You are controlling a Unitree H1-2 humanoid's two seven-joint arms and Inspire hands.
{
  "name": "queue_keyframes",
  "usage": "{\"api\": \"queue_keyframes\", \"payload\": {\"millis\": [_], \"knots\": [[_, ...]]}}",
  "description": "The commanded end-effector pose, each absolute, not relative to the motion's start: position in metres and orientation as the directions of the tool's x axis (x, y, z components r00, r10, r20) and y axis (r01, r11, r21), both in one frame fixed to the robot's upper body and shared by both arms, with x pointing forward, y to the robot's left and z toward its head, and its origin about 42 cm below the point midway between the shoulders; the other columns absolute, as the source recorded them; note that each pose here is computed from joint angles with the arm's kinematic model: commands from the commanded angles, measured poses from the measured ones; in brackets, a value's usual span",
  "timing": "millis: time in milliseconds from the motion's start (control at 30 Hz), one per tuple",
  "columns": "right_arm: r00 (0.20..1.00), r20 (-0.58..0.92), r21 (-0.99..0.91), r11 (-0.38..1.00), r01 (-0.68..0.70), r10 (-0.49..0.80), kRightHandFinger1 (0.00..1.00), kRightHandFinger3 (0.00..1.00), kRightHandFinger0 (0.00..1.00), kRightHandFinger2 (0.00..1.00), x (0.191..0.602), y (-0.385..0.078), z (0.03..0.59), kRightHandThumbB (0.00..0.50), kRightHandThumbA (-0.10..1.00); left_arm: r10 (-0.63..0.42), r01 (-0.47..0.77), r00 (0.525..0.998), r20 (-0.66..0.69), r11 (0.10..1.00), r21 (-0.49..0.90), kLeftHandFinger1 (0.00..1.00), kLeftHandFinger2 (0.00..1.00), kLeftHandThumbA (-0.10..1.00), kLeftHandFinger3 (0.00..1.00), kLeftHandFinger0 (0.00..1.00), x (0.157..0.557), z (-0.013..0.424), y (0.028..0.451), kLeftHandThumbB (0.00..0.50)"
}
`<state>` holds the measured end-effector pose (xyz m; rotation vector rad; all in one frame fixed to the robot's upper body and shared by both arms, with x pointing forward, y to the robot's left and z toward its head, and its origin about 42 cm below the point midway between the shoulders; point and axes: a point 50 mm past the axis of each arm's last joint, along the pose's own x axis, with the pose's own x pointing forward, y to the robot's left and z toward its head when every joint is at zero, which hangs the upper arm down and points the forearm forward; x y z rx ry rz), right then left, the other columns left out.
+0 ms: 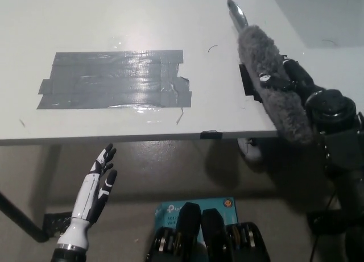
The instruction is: A grey duster is kept infront of the robot in the middle of the table and the robot extends its right arm to grab the duster, picks it up and hands it to a person
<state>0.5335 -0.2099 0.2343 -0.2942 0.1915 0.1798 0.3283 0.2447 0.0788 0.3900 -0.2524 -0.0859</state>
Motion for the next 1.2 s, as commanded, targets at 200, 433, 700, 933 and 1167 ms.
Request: {"api": "queue_keyframes", "payload": {"millis": [200, 433, 700, 933, 1167], "knots": [[0.847, 0.32, 0.305, 0.801, -0.516, 0.424, 0.46, 1.0, 0.0, 0.93, 0.472, -0.163, 0.357, 0.18, -0.1, -0.144, 0.021, 0.944, 0.295, 0.923, 0.383, 1.0, 1.0, 0.99, 1.0, 0.95, 0.338, 0.096, 0.248, 0.244], [0.785, 0.393, 0.473, 0.627, -0.619, 0.48, 0.46, 1.0, 0.0, 0.91, 0.444, -0.14, 0.35, 0.144, -0.1, -0.152, 0.023, 0.942, 0.3, 0.92, 0.391, 1.0, 1.0, 1.0, 1.0, 0.95, 0.341, 0.098, 0.249, 0.231], [0.795, 0.367, 0.568, 0.56, -0.602, 0.483, 0.4, 1.0, 0.0, 0.83, 0.426, -0.116, 0.33, 0.071, -0.1, -0.149, 0.024, 0.945, 0.293, 0.92, 0.391, 1.0, 1.0, 1.0, 1.0, 0.96, 0.341, 0.099, 0.249, 0.243], [0.815, 0.298, 0.64, 0.53, -0.556, 0.496, 0.42, 1.0, 0.0, 0.82, 0.421, -0.103, 0.296, 0.053, -0.1, -0.151, 0.025, 0.943, 0.295, 0.92, 0.391, 1.0, 1.0, 1.0, 1.0, 0.95, 0.341, 0.099, 0.25, 0.241], [0.804, 0.293, 0.638, 0.521, -0.567, 0.517, 0.44, 1.0, 0.0, 0.82, 0.418, -0.102, 0.293, 0.069, -0.1, -0.149, 0.021, 0.943, 0.297, 0.919, 0.393, 1.0, 1.0, 1.0, 1.0, 0.95, 0.342, 0.099, 0.25, 0.235]]}}
